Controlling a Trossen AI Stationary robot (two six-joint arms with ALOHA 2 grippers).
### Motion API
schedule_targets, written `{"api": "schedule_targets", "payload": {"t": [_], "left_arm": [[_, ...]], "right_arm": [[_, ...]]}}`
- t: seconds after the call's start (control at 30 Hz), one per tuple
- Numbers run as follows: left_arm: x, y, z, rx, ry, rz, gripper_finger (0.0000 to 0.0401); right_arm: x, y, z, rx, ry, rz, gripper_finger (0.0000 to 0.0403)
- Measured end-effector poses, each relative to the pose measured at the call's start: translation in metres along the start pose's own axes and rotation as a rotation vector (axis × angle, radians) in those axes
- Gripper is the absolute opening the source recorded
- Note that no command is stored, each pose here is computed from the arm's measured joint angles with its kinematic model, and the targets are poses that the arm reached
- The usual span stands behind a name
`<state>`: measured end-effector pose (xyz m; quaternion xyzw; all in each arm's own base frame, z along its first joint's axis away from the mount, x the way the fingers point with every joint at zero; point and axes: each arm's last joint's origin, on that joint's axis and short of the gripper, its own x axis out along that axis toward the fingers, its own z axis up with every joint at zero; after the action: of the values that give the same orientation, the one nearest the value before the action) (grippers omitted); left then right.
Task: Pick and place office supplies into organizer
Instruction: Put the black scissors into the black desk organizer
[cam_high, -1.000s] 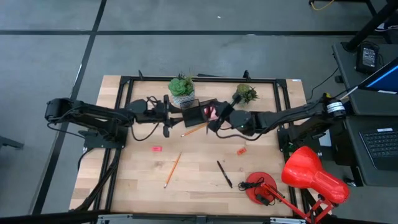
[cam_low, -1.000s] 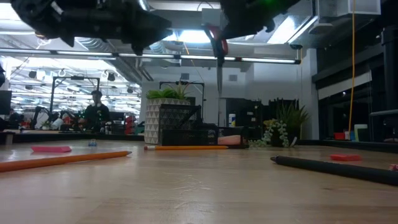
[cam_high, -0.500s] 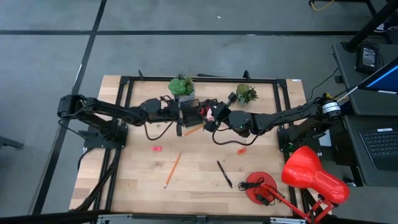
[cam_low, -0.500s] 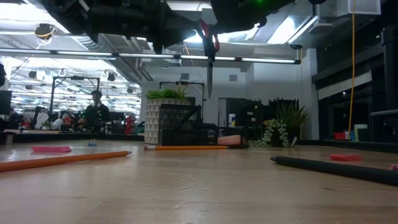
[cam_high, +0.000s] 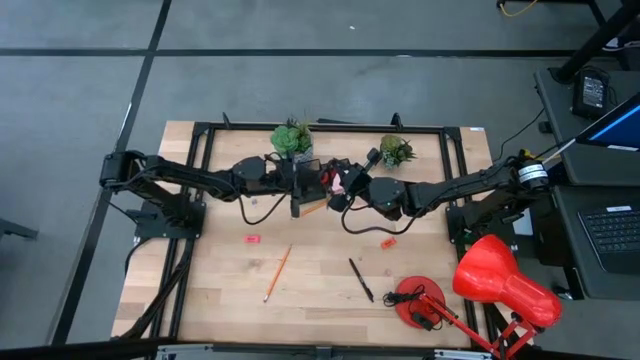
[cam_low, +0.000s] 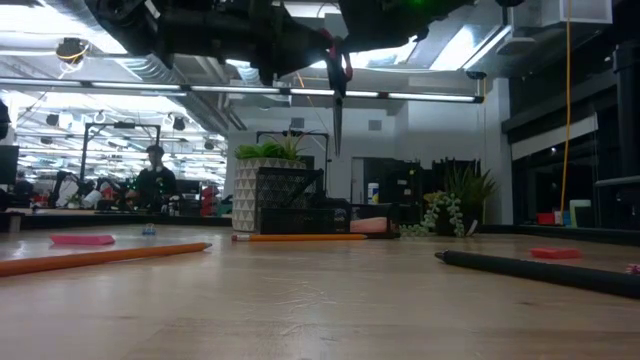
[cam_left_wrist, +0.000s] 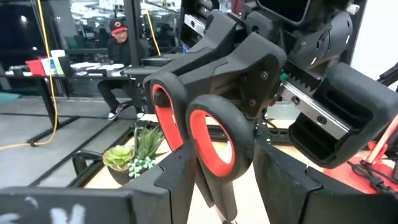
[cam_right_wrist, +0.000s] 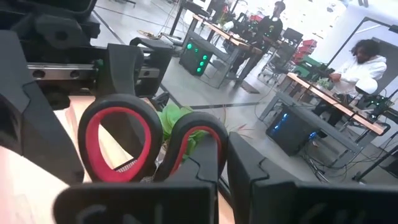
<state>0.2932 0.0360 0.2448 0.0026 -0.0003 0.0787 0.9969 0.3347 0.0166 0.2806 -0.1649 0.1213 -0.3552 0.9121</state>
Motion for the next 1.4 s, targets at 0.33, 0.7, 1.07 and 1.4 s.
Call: {"api": "schedule_targets", "payload": {"t": [0.33, 0.7, 1.07, 1.4], "left_arm": [[0.000, 0.000, 0.002, 0.036, -0.018, 0.005, 0.0138], [0.000, 0.000, 0.002, 0.101, -0.017, 0.016, 0.0027], [0.000, 0.006, 0.000, 0.126, 0.002, 0.037, 0.0027], [-0.012, 0.018, 0.014, 0.131, 0.015, 0.087, 0.0027]], "right_arm": [[0.000, 0.000, 0.000, -0.002, 0.002, 0.000, 0.0010], [0.000, 0.000, 0.000, -0.006, 0.002, 0.001, 0.0010], [0.000, 0.000, 0.000, 0.007, 0.002, 0.005, 0.0057], [-0.012, 0.010, 0.003, -0.002, -0.019, 0.050, 0.0130]]}}
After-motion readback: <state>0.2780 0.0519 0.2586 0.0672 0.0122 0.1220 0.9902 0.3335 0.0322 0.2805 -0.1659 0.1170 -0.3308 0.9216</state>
